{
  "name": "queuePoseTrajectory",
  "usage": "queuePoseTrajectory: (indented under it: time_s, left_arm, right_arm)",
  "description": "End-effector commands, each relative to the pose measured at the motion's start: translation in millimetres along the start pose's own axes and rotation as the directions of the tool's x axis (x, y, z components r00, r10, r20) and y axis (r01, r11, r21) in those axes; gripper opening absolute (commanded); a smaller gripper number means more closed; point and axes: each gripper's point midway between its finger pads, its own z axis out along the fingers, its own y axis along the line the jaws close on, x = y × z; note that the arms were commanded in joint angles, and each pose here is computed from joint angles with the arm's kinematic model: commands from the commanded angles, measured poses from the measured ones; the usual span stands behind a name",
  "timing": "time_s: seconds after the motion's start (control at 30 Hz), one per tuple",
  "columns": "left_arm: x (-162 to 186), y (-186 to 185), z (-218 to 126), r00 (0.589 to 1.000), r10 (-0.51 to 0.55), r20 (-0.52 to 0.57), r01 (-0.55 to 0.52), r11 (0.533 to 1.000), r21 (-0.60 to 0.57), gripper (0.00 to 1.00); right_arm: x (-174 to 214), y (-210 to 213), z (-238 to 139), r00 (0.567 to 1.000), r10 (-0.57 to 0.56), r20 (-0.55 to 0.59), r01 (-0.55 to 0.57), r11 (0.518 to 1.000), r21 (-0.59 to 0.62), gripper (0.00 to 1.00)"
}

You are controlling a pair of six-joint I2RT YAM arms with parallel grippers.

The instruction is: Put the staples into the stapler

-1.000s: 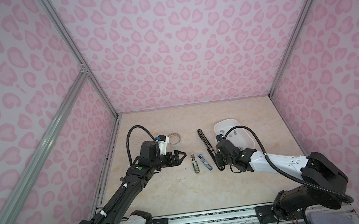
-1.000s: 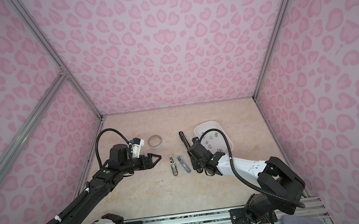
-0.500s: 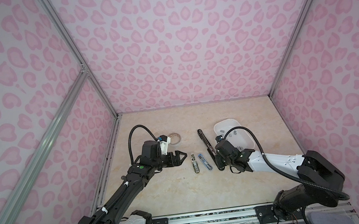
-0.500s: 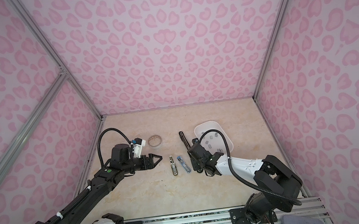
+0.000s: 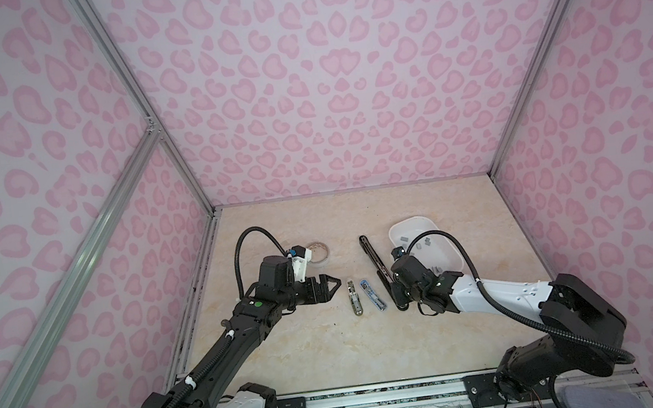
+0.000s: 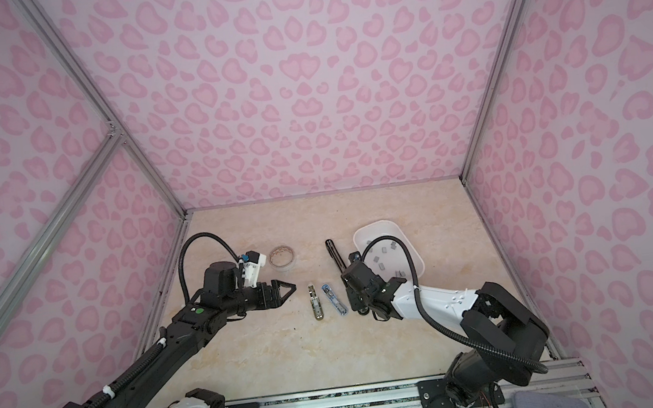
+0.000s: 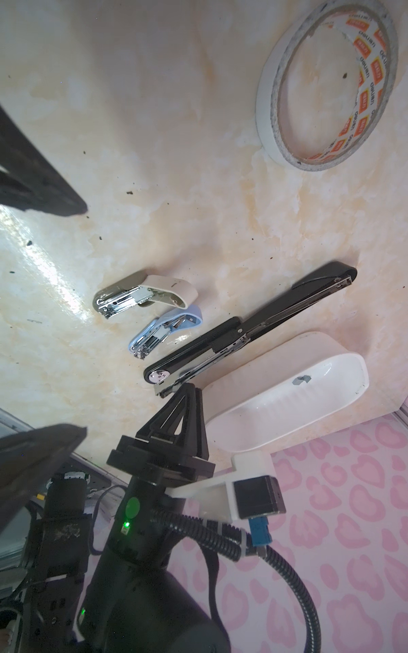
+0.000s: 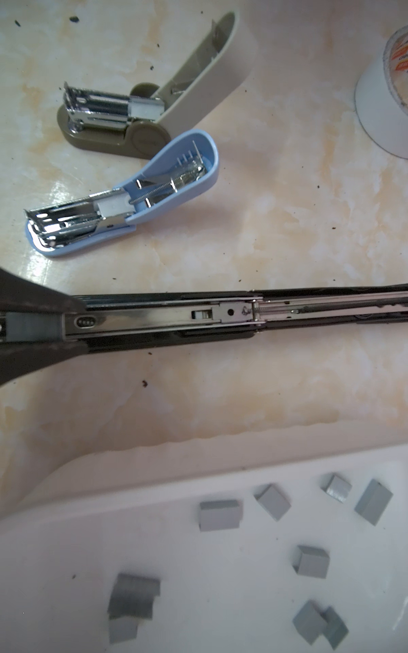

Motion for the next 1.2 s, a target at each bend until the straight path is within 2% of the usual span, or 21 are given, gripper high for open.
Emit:
queuePoseTrajectory:
  time_s: [0.0,0.63,1.17]
  left_arm:
    - [-6.4,-3.4,-0.7,1.0,0.018,0.013,-0.018,1.0,0.005,0.92]
    - [-5.3,-2.0,2.3,1.0,0.018,0.006,-0.018,1.0,0.001,0.92]
    - [-4.1,-1.2,5.6,1.0,0.018,-0.004,-0.018,1.0,-0.002,0.91]
  right_arm:
    - [0.4,1.7,2.7,1.0,-0.005,0.003,0.005,1.0,-0.005,0.09]
    - [8.4,-1.8,7.3,1.0,-0.009,-0.019,0.009,1.0,0.011,0.08]
    - [32.1,-9.0,-2.3,0.998,0.002,-0.059,-0.001,1.0,0.012,0.08]
